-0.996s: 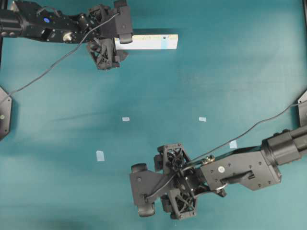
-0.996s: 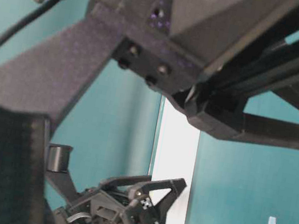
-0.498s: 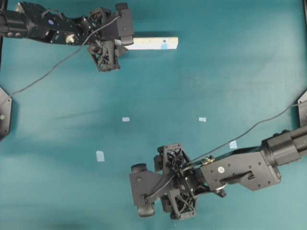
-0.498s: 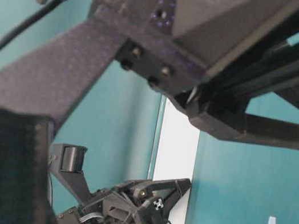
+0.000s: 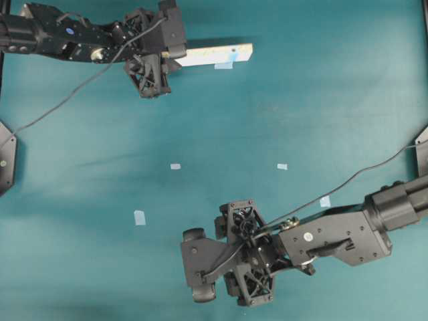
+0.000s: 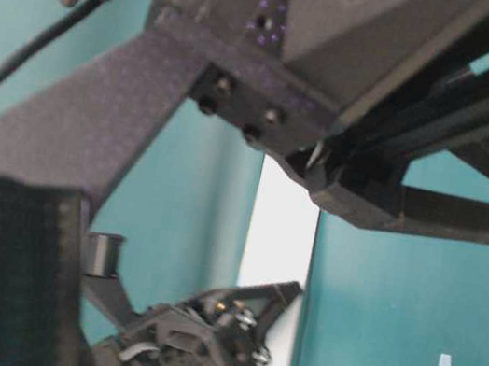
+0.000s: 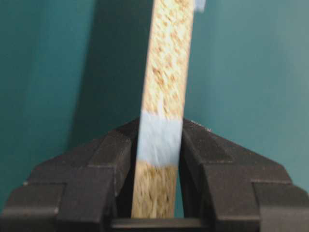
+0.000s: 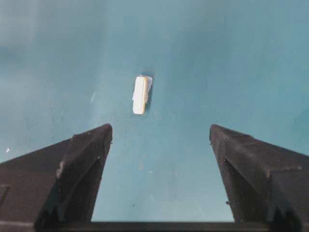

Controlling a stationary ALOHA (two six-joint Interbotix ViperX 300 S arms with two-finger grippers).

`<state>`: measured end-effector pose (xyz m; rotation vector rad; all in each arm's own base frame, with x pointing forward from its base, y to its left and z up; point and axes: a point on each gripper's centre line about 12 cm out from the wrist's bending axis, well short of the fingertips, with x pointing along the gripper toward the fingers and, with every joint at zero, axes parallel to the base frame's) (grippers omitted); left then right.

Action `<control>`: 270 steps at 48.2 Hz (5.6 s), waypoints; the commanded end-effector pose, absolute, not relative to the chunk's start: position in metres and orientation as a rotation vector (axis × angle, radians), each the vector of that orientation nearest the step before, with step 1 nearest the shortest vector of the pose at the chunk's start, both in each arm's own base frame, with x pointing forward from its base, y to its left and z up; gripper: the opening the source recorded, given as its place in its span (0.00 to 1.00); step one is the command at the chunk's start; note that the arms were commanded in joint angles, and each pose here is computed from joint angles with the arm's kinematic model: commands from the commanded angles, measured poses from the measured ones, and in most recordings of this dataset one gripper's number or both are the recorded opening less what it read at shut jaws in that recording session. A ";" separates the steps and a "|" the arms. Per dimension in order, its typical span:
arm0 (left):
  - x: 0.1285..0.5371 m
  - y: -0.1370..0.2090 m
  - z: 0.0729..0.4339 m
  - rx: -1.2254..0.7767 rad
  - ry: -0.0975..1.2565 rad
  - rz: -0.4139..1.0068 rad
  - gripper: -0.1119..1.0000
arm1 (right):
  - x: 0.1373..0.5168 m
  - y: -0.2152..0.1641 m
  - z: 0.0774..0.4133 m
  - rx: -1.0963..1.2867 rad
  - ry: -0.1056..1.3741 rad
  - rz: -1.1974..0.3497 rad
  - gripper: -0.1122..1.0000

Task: Move the wooden board into place and insert the rod into its hole.
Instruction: 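Lift the board with the left gripper and swing it toward table center, then lower the right gripper onto the small wooden dowel and close it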

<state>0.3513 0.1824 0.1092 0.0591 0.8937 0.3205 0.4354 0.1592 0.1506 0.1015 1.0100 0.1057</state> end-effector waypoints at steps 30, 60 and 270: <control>0.391 0.082 0.144 -0.066 0.759 0.189 0.30 | 0.438 0.162 0.161 0.107 0.979 0.116 0.88; 0.417 0.020 0.125 -0.129 0.751 0.091 0.30 | 0.440 0.163 0.158 0.108 0.975 0.119 0.88; 0.404 0.010 0.109 -0.166 0.829 0.089 0.66 | 0.480 0.176 0.127 0.181 1.063 0.008 0.49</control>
